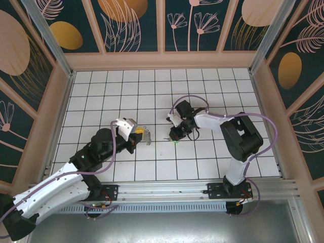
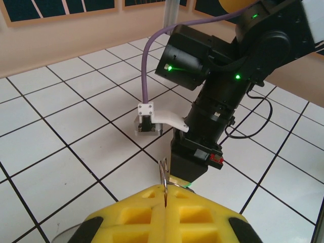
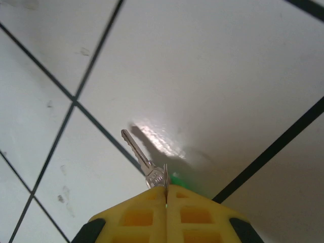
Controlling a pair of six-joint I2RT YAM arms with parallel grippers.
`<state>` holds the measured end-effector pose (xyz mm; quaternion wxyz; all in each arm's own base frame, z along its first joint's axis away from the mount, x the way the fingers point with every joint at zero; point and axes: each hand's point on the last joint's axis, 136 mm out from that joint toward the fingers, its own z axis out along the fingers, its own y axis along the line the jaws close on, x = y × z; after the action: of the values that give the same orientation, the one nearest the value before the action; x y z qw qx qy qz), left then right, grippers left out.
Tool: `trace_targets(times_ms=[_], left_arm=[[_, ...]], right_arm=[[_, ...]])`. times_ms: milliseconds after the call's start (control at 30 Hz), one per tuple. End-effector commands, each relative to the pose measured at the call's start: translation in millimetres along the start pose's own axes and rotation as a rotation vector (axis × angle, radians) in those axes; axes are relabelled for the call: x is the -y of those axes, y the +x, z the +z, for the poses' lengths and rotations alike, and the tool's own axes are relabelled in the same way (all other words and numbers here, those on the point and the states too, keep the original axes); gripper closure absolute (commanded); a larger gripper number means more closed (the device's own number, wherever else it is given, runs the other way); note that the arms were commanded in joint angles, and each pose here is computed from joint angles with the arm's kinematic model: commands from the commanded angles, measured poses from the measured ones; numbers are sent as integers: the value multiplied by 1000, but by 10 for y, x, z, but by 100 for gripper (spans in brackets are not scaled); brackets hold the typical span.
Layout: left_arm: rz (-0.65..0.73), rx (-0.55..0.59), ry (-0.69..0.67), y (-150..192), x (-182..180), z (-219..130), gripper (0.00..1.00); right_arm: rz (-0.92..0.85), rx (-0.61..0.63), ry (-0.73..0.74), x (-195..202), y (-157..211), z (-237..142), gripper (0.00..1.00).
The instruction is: Put the keys on the keyring
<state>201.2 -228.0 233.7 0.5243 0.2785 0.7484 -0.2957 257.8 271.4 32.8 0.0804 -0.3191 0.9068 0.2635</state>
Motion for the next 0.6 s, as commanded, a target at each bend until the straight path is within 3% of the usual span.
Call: trace_targets(times_ms=[0, 367, 567], left_arm=[[13, 42, 25, -151, 65, -34, 100], [101, 66, 203, -322, 393, -68, 100], [212, 114, 354, -460, 671, -180, 100]], right_arm=[[-156, 165, -47, -298, -254, -323, 100], [-675, 676, -197, -1367, -314, -1416, 100], [-813, 856, -249, -1678, -185, -1856, 100]])
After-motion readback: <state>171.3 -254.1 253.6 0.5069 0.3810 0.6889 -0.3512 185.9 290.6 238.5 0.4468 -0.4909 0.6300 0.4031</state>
